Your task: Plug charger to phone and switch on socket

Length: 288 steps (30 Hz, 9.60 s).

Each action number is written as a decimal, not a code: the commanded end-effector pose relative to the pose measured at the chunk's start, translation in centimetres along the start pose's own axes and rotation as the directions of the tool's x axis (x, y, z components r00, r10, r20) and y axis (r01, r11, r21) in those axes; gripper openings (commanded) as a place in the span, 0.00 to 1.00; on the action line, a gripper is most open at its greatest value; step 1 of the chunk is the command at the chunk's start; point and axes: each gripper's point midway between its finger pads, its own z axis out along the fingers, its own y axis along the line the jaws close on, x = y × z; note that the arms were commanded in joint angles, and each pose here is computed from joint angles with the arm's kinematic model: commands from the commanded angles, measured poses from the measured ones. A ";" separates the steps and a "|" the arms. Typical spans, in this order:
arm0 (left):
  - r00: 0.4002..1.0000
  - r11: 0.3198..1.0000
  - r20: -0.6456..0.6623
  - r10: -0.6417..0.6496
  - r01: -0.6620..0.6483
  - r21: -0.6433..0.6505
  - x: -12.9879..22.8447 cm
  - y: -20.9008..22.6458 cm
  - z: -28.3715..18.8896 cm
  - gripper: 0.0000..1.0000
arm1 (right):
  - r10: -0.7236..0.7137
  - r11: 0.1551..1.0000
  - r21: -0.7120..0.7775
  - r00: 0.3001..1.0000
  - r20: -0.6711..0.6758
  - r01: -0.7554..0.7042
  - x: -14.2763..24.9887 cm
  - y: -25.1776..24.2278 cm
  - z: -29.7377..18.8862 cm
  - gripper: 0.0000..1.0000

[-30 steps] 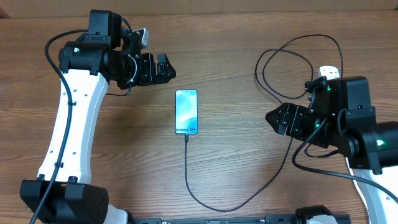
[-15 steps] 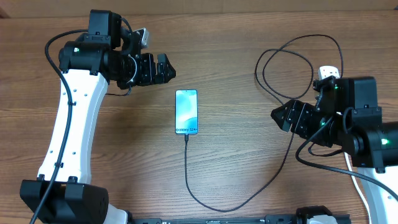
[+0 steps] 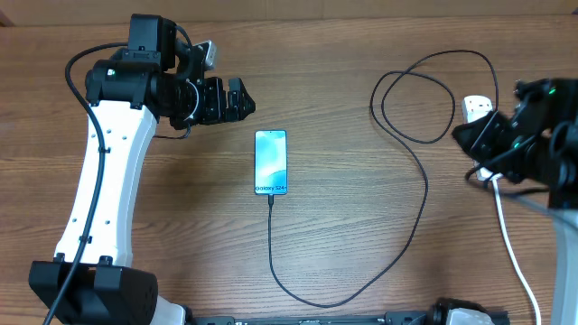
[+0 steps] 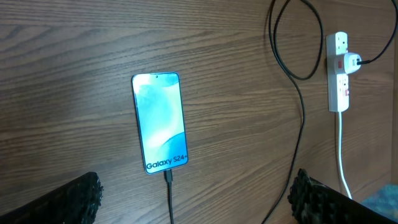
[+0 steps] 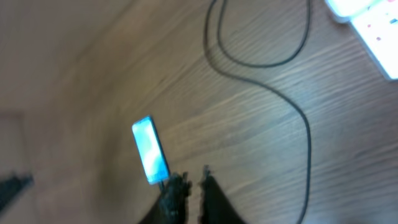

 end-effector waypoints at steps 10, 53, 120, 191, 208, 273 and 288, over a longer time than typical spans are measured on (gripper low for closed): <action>1.000 1.000 0.000 -0.005 0.005 -0.009 -0.1 0.2 0.1 0.99 | 0.325 0.943 -0.110 0.941 0.093 -0.315 -9.6 -7.6 1.6 0.04; 1.000 1.000 0.000 -0.005 0.005 -0.009 -0.1 0.2 0.1 1.00 | 0.655 0.756 -0.015 0.756 -0.008 -0.655 -13.5 -25.9 15.8 0.04; 1.000 1.000 0.000 -0.005 0.005 -0.009 -0.1 0.2 0.1 1.00 | 0.653 0.743 -0.050 0.740 -0.161 -0.667 -8.5 -25.9 24.4 0.04; 1.000 1.000 0.000 -0.005 0.005 -0.009 -0.1 0.2 0.1 1.00 | -0.080 0.965 -0.239 0.987 0.142 0.112 -5.7 -2.1 1.5 0.13; 1.000 1.000 0.000 -0.005 0.005 -0.009 -0.1 0.2 0.1 1.00 | -0.292 0.934 -0.210 0.956 0.028 0.291 2.1 3.5 1.3 0.19; 1.000 1.000 0.000 -0.005 0.005 -0.009 -0.1 0.2 0.1 1.00 | -0.531 0.798 -0.076 0.757 0.381 0.598 0.8 5.9 -7.3 1.00; 1.000 1.000 0.000 -0.005 0.005 -0.009 -0.1 0.2 0.1 1.00 | -0.512 0.730 0.130 0.411 0.754 0.671 1.8 3.8 -5.7 1.00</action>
